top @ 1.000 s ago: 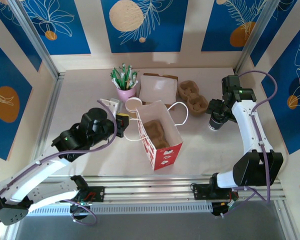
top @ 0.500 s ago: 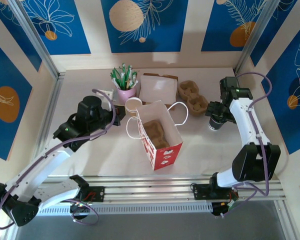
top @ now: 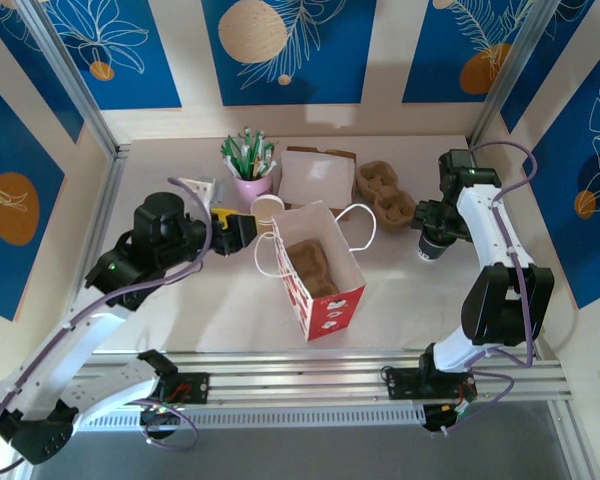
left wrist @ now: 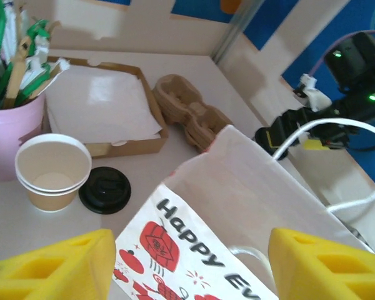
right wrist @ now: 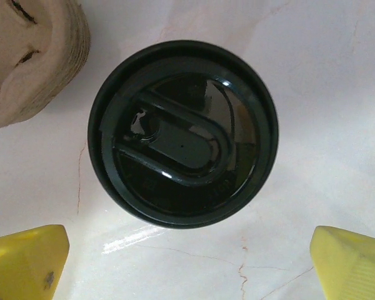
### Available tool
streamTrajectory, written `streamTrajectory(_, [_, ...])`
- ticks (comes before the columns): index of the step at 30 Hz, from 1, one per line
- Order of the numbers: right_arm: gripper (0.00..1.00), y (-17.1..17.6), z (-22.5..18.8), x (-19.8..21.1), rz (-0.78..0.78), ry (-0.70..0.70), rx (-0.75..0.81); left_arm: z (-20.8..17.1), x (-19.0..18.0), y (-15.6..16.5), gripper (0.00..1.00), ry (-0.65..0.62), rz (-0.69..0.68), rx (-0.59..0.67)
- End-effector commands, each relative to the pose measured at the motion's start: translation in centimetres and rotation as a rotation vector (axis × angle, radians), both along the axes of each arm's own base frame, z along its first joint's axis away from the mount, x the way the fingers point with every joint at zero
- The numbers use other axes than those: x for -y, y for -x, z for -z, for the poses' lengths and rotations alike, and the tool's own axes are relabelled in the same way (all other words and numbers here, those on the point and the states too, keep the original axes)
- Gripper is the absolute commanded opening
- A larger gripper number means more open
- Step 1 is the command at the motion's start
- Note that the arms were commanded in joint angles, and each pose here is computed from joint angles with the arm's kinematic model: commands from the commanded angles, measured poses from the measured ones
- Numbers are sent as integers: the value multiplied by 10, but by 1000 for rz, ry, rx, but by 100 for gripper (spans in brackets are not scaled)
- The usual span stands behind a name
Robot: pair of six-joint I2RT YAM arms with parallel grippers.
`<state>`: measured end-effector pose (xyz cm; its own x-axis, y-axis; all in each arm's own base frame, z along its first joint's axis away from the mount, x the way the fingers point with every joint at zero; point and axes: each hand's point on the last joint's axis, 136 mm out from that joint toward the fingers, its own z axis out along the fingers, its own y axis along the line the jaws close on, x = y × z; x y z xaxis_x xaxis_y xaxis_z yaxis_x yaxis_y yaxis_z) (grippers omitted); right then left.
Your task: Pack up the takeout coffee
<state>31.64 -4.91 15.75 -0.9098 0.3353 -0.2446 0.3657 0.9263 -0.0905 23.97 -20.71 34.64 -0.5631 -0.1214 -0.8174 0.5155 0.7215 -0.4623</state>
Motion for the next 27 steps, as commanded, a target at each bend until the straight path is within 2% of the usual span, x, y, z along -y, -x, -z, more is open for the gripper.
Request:
streamTrajectory(1, [99,-9,-4,-2,-17,-24,12,-2,1,20,67,55,58,-58])
streamTrajectory(12, [99,-14,1,-1,-13,-27,-10,14,12,34,67,82,114,-177])
streamTrajectory(22, [99,-13,3,-4,-19,-27,-13,21,27,46,67,86,181,-232])
streamTrajectory(27, [99,-14,3,-5,-29,-9,-20,27,34,48,57,77,203,-244])
